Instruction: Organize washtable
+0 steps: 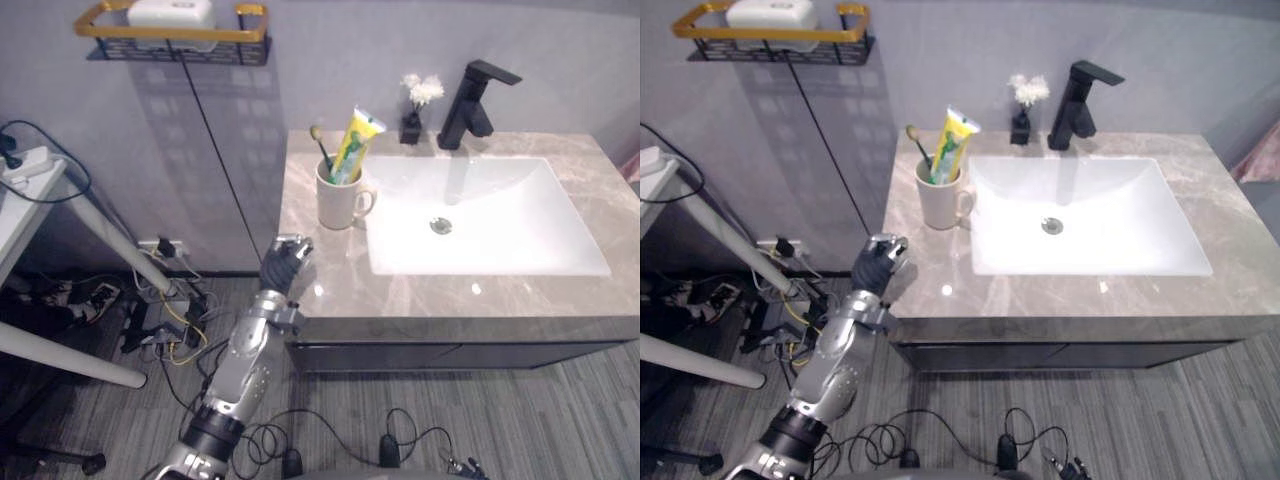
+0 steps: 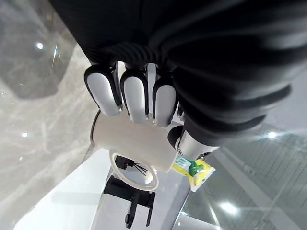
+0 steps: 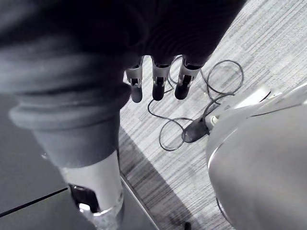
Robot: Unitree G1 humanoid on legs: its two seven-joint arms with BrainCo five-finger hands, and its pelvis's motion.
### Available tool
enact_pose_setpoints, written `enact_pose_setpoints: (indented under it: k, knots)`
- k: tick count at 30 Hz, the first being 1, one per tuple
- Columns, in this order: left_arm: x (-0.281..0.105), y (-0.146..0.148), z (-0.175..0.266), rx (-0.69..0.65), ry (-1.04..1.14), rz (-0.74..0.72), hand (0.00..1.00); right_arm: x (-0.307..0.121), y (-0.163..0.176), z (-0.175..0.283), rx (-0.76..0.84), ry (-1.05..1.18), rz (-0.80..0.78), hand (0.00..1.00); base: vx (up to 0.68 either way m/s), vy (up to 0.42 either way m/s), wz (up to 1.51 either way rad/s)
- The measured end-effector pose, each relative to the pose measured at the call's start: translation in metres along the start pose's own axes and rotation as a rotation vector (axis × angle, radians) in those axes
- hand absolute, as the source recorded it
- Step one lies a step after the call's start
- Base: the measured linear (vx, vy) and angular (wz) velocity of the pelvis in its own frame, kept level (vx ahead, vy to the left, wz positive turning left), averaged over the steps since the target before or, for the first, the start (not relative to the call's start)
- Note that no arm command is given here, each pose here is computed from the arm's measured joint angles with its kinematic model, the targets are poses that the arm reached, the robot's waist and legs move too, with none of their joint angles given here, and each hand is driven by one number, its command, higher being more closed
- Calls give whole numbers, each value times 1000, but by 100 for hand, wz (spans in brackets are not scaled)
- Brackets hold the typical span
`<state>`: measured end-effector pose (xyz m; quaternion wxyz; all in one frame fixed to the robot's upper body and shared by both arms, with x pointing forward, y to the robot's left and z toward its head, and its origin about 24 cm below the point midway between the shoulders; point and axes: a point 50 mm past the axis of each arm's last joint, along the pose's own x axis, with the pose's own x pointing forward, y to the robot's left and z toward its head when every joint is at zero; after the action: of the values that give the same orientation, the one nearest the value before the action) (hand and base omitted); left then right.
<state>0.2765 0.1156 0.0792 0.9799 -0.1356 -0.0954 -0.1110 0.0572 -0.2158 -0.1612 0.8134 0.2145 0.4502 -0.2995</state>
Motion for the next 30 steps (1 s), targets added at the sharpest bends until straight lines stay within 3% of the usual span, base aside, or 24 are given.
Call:
enact_pose_setpoints:
  k: [30]
  knots:
    - [48,-11,14,238,-32,-24,100,2,11,10,-23,-40,43,0,10,-4,-2]
